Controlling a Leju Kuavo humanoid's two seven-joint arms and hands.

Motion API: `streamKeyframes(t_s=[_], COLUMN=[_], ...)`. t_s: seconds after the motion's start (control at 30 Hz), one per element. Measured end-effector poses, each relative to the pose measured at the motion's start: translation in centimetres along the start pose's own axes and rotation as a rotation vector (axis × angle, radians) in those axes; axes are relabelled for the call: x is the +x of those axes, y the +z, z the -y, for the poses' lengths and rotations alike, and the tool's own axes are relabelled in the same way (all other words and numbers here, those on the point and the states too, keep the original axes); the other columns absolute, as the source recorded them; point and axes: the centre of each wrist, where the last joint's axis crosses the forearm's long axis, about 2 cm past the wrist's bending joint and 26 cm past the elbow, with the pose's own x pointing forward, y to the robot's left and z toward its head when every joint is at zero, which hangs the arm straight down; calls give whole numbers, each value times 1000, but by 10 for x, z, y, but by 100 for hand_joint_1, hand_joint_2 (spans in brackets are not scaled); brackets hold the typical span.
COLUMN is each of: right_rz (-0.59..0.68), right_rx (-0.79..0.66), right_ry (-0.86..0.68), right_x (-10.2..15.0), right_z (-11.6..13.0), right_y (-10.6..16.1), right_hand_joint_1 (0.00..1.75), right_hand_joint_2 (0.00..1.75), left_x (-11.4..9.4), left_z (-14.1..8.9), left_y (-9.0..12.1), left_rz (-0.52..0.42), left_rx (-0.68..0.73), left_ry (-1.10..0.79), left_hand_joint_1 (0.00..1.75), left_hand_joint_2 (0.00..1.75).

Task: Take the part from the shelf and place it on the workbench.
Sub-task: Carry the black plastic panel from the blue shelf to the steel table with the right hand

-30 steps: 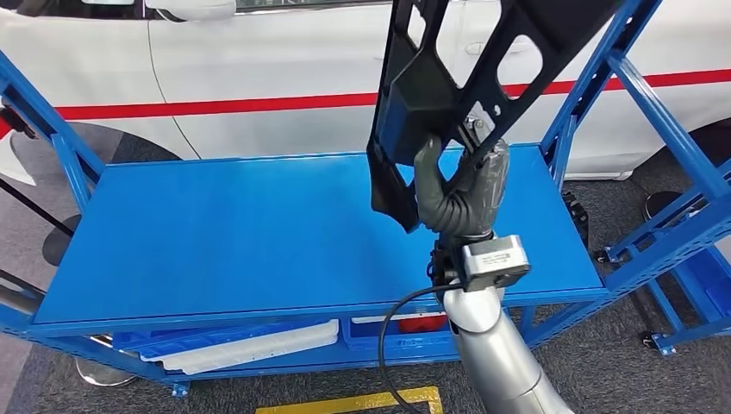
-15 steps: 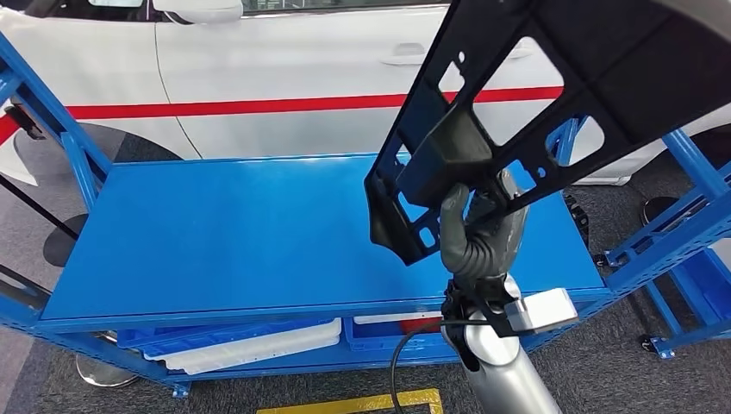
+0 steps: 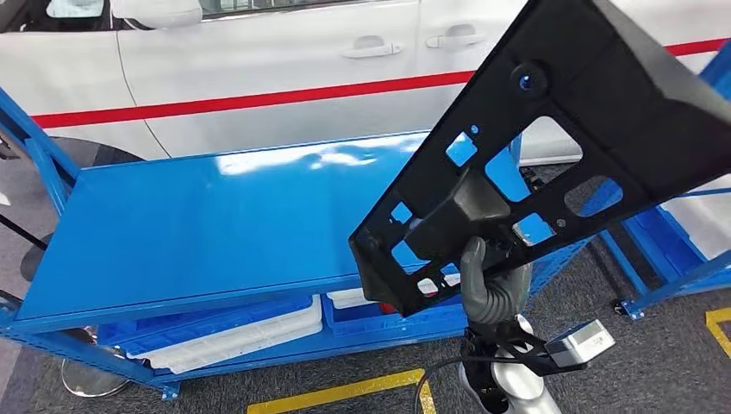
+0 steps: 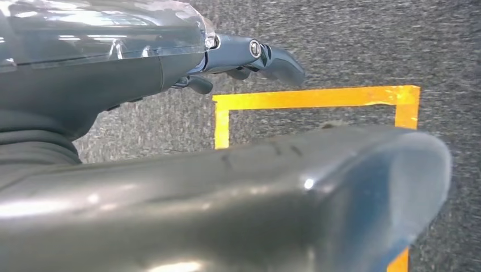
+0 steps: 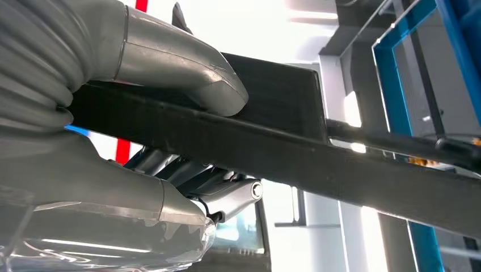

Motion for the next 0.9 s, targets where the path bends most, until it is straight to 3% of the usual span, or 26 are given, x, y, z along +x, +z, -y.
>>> streamKeyframes(t_s=[0.23, 0.57, 0.9], right_rz=[-64, -91, -80], right_rx=[-31, -170, -197], right_ry=[77, 172, 255], right_x=[15, 59, 82], right_z=[25, 81, 98], right_y=[31, 68, 79], right_hand_joint_1=[175, 175, 175], right_hand_joint_2=[175, 175, 175], left_x=[-3, -4, -1], left_z=[-3, -6, 0], left_y=[1, 1, 1], left_rz=[-38, -45, -3], left_rx=[52, 102, 142], left_ry=[28, 42, 40], left_hand_joint_1=[0, 0, 0], left_hand_joint_2=[0, 0, 0])
